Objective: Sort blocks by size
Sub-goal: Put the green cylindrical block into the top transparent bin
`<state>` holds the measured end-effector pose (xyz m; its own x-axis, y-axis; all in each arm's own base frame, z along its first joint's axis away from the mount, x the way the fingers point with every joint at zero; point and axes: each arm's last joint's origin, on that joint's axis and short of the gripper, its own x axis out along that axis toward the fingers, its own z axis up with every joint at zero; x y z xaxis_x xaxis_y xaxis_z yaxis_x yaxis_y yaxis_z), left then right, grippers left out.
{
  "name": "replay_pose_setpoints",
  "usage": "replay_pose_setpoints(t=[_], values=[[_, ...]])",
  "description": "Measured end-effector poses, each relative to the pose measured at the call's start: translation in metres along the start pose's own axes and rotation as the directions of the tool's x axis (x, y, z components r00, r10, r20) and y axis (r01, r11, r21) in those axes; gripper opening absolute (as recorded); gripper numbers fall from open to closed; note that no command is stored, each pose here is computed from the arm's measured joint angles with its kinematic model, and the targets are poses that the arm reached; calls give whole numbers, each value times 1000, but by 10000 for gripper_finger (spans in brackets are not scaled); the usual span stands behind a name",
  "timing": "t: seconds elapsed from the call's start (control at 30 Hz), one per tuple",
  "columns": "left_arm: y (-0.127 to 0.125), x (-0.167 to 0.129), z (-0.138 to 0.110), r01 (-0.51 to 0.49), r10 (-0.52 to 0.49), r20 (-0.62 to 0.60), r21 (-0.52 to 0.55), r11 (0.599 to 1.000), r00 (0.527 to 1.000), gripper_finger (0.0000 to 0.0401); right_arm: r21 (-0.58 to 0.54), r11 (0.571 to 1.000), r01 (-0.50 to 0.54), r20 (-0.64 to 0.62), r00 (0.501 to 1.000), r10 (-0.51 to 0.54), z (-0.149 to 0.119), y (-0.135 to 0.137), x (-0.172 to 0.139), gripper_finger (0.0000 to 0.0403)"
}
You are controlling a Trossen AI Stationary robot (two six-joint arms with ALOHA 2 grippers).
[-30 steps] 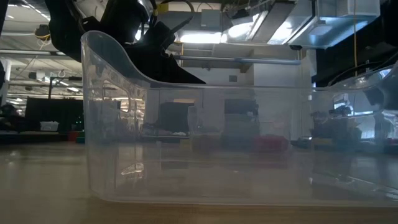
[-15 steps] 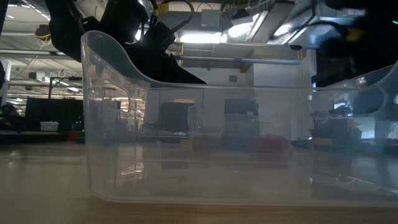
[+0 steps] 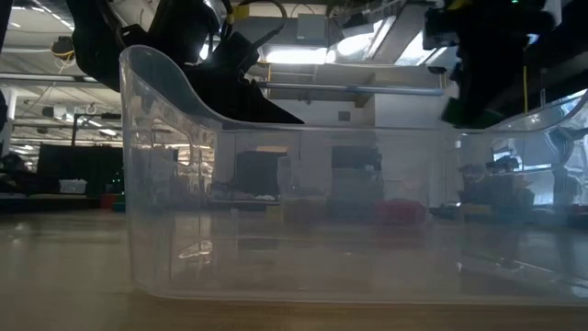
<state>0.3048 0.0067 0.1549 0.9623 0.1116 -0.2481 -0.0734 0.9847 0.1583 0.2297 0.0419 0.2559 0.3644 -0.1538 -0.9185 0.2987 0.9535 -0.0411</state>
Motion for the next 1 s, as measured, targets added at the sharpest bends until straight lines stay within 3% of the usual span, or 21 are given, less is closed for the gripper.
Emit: replay_pose_setpoints(t=[0.47,1.0], values=[[0,0,0,0,0,0,0,1000,1000,214,-29,1000,9,225,974,-2,32,-15,4,134],[0,0,0,1,-1,-3,0,1000,1000,214,-101,995,28,184,983,-9,50,-15,46,135]])
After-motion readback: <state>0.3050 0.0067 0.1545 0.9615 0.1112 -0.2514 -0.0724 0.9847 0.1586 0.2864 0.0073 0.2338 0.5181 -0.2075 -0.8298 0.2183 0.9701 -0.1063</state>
